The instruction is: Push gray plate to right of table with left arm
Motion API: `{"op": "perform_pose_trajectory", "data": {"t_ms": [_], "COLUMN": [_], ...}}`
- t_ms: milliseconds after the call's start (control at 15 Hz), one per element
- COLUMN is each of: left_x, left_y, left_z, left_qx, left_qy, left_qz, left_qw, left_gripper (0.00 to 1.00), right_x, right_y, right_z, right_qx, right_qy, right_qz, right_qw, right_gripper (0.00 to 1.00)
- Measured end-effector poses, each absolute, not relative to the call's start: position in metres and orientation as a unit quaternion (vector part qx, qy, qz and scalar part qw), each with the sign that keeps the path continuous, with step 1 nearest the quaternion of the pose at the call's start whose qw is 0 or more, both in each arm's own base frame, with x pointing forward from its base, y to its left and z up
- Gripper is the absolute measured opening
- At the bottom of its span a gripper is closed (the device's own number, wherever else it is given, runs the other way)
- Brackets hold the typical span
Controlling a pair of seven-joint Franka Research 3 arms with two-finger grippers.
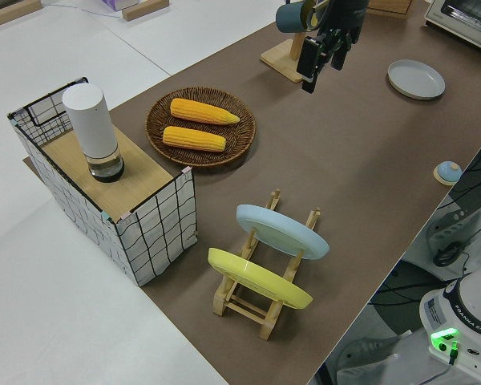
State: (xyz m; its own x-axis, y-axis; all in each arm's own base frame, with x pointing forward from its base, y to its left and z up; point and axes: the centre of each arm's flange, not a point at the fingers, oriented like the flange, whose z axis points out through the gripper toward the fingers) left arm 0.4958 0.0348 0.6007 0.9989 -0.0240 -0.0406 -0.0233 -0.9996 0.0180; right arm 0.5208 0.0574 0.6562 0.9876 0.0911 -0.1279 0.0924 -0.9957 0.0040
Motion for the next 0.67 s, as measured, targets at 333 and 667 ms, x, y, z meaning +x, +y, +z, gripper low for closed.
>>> {"op": "perform_pose_trajectory", "data": {"t_ms": [333,667], "left_x": [0.497,0.498], "left_y": [0.028,0.025], "left_z": [0.622,0.628], "left_qx": [1.000,1.000], "left_qy": [-0.019,-0.024], "left_qz": [0.001,0.006], "left_qw": [0.006,-0.002], "left_gripper": [1.00,1.00], "right_x": [0.521,0.521], "right_y": [0.057,0.057], "right_z": [0.656,0.656], "right_qx": [0.997,0.997], "right_qy": [0.046,0.046], "right_qz": [-0.064,-0.064], "right_qw": [0.005,0.005], "right_gripper": [0.99,0.99]}}
